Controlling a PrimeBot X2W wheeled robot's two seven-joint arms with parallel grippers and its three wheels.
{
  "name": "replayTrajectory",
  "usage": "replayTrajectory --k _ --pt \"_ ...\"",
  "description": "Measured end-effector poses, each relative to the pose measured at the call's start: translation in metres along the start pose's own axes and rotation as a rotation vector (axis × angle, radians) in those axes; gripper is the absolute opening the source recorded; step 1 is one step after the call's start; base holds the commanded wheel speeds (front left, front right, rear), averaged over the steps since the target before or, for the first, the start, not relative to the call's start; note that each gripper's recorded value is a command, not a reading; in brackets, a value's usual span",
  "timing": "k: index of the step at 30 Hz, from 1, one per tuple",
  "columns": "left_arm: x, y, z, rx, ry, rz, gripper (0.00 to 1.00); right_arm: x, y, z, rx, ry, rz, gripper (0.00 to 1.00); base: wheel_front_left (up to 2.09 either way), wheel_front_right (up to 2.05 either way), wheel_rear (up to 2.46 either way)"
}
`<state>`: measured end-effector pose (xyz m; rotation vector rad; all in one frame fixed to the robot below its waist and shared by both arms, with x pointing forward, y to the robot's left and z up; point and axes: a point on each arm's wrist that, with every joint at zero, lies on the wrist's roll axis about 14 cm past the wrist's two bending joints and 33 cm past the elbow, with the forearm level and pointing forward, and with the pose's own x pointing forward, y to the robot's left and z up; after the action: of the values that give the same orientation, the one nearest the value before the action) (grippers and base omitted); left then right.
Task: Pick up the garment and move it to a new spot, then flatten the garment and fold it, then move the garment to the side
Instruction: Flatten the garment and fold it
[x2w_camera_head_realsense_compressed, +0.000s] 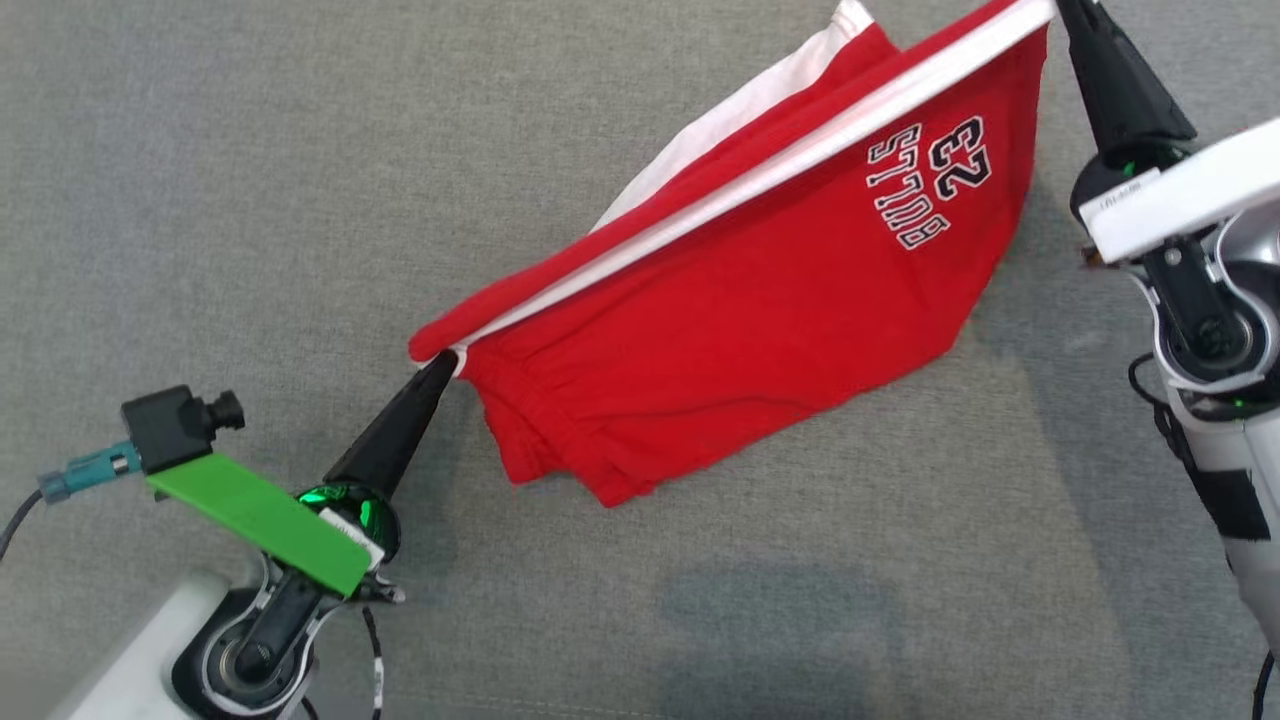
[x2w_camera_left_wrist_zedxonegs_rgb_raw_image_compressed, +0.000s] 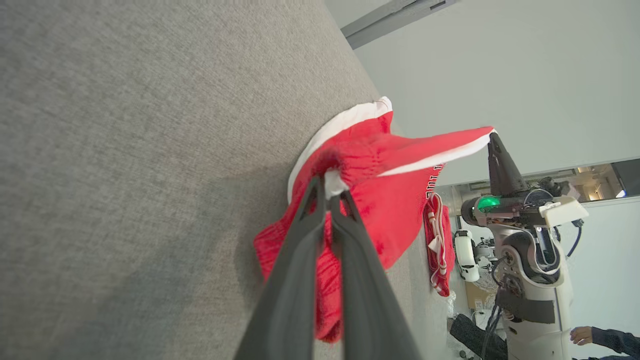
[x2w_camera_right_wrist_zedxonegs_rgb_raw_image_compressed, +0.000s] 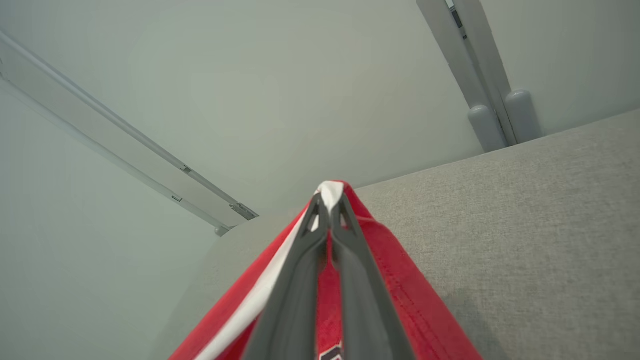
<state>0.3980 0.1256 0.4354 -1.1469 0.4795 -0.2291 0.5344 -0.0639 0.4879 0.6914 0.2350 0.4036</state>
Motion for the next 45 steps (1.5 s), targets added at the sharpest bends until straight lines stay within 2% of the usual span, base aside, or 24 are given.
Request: replayTrajectory --k 8,14,15,16,17,18,19,20,21,22,23,25,27,28,29,30,31,32,33,34,35,38,41,45 --pt "0.012 0.029 0.003 -0.038 -0.019 0.093 0.00 0.057 -0.015 -0.057 -0.059 0.157 -0.019 0.00 0.00 0.00 0.00" --pt "0.005 0.045 0.010 -0.048 -0.054 0.150 0.00 0.079 0.000 -0.090 -0.043 0.229 0.015 0.00 0.00 0.00 0.00" --pt "0.005 0.044 0.009 -0.049 -0.050 0.146 0.13 0.080 -0.001 -0.095 -0.051 0.244 0.014 0.04 0.00 0.00 0.00" --pt "0.005 0.044 0.009 -0.049 -0.050 0.146 0.34 0.080 -0.002 -0.099 -0.057 0.256 0.011 0.15 0.00 0.00 0.00" --pt "0.004 0.044 0.010 -0.047 -0.053 0.147 0.35 0.080 -0.002 -0.102 -0.058 0.267 0.008 0.12 0.00 0.00 0.00" --pt "0.004 0.045 0.011 -0.044 -0.056 0.148 0.33 0.079 -0.001 -0.105 -0.058 0.278 0.008 0.09 0.00 0.00 0.00" --pt "0.003 0.045 0.012 -0.042 -0.059 0.149 0.29 0.079 0.001 -0.105 -0.058 0.281 0.009 0.01 0.00 0.00 0.00" --pt "0.003 0.045 0.012 -0.041 -0.060 0.145 0.26 0.080 0.003 -0.105 -0.057 0.281 0.011 0.00 0.00 0.00 0.00" --pt "0.004 0.044 0.013 -0.041 -0.061 0.141 0.15 0.080 0.004 -0.103 -0.059 0.278 0.010 0.00 0.00 0.00 0.00" --pt "0.005 0.043 0.013 -0.040 -0.060 0.137 0.11 0.080 0.003 -0.101 -0.062 0.275 0.005 0.00 0.00 0.00 0.00" --pt "0.006 0.042 0.012 -0.040 -0.058 0.133 0.10 0.081 0.001 -0.098 -0.065 0.270 -0.001 0.00 0.00 0.00 0.00" --pt "0.008 0.040 0.011 -0.039 -0.052 0.125 0.16 0.082 -0.002 -0.093 -0.071 0.261 -0.012 0.00 0.00 0.00 0.00" --pt "0.010 0.038 0.010 -0.038 -0.043 0.116 0.18 0.082 -0.006 -0.089 -0.076 0.256 -0.027 0.00 0.00 0.00 0.00" --pt "0.011 0.037 0.009 -0.036 -0.037 0.114 0.29 0.082 -0.008 -0.088 -0.079 0.255 -0.032 0.00 0.00 0.00 0.00" --pt "0.012 0.037 0.009 -0.034 -0.035 0.113 0.44 0.082 -0.010 -0.087 -0.080 0.254 -0.038 0.00 0.00 0.00 0.00" --pt "0.013 0.038 0.009 -0.032 -0.031 0.115 0.73 0.082 -0.012 -0.086 -0.081 0.253 -0.047 0.00 0.00 0.00 0.00" --pt "0.013 0.040 0.008 -0.030 -0.029 0.119 0.95 0.081 -0.015 -0.086 -0.091 0.255 -0.056 0.00 0.00 0.00 0.00" --pt "0.014 0.041 0.008 -0.028 -0.029 0.123 1.00 0.082 -0.018 -0.084 -0.106 0.252 -0.063 0.27 0.00 0.00 0.00" --pt "0.014 0.042 0.009 -0.025 -0.029 0.127 1.00 0.082 -0.020 -0.083 -0.119 0.246 -0.067 0.47 0.00 0.00 0.00" --pt "0.014 0.044 0.010 -0.018 -0.028 0.130 1.00 0.082 -0.019 -0.084 -0.125 0.246 -0.067 0.90 0.00 0.00 0.00" --pt "0.014 0.046 0.010 0.002 -0.024 0.136 1.00 0.082 -0.017 -0.086 -0.126 0.251 -0.061 1.00 0.00 0.00 0.00" --pt "0.013 0.050 0.015 0.072 -0.016 0.148 1.00 0.081 -0.006 -0.092 -0.118 0.253 -0.036 1.00 0.00 0.00 0.00" --pt "0.012 0.048 0.016 0.104 -0.015 0.142 1.00 0.077 -0.001 -0.092 -0.174 0.262 -0.007 1.00 0.00 0.00 0.00" --pt "0.007 0.043 0.032 0.272 -0.052 0.131 1.00 0.072 0.006 -0.083 -0.245 0.257 0.044 1.00 0.00 0.00 0.00"
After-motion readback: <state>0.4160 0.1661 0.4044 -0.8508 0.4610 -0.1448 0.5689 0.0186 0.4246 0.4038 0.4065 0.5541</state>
